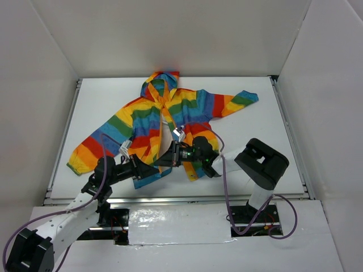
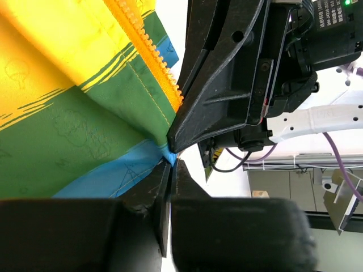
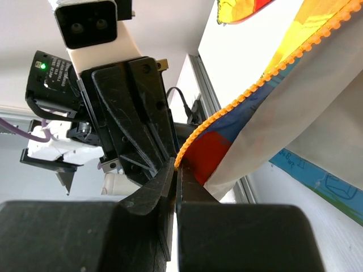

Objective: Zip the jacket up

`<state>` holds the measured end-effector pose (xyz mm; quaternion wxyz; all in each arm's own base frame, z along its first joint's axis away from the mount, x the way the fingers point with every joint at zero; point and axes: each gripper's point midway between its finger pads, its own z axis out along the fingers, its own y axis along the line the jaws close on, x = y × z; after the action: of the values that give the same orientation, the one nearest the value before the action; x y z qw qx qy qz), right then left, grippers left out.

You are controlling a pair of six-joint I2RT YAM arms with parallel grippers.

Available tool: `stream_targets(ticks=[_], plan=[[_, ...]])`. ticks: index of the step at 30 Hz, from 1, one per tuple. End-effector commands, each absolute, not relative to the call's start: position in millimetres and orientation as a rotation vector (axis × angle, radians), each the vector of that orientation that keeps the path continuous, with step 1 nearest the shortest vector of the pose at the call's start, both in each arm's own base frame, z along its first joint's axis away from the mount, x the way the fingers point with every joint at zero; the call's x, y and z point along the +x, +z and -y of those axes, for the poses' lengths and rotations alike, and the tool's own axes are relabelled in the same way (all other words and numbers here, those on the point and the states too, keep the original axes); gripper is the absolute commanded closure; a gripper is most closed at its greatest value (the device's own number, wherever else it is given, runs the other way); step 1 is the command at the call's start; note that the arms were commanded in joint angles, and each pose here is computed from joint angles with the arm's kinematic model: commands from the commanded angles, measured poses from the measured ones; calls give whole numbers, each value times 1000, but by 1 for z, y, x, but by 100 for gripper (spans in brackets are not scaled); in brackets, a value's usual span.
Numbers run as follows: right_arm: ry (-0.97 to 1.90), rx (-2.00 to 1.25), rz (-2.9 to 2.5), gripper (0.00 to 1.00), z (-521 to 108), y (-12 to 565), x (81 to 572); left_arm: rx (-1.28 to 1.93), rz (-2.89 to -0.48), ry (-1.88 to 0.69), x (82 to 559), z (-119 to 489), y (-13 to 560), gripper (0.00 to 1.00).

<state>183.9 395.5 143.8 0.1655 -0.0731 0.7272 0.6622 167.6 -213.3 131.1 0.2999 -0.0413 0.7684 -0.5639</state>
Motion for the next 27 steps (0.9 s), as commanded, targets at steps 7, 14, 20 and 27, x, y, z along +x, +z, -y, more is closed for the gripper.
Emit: stream_targets(ticks=[7, 14, 20, 27], plan=[[1847, -295, -2076, 100, -406, 156, 187, -35, -2016, -1508, 167, 217, 139, 96], [1727, -317, -2226, 97, -402, 150, 185, -21, -2059, -1432, 172, 214, 132, 80], [1751, -371, -2230, 84, -395, 160, 172, -3, -2036, -1428, 174, 215, 137, 100], [1829, -416, -2212, 77, -389, 159, 156, 16, -1992, -1473, 174, 218, 146, 100]])
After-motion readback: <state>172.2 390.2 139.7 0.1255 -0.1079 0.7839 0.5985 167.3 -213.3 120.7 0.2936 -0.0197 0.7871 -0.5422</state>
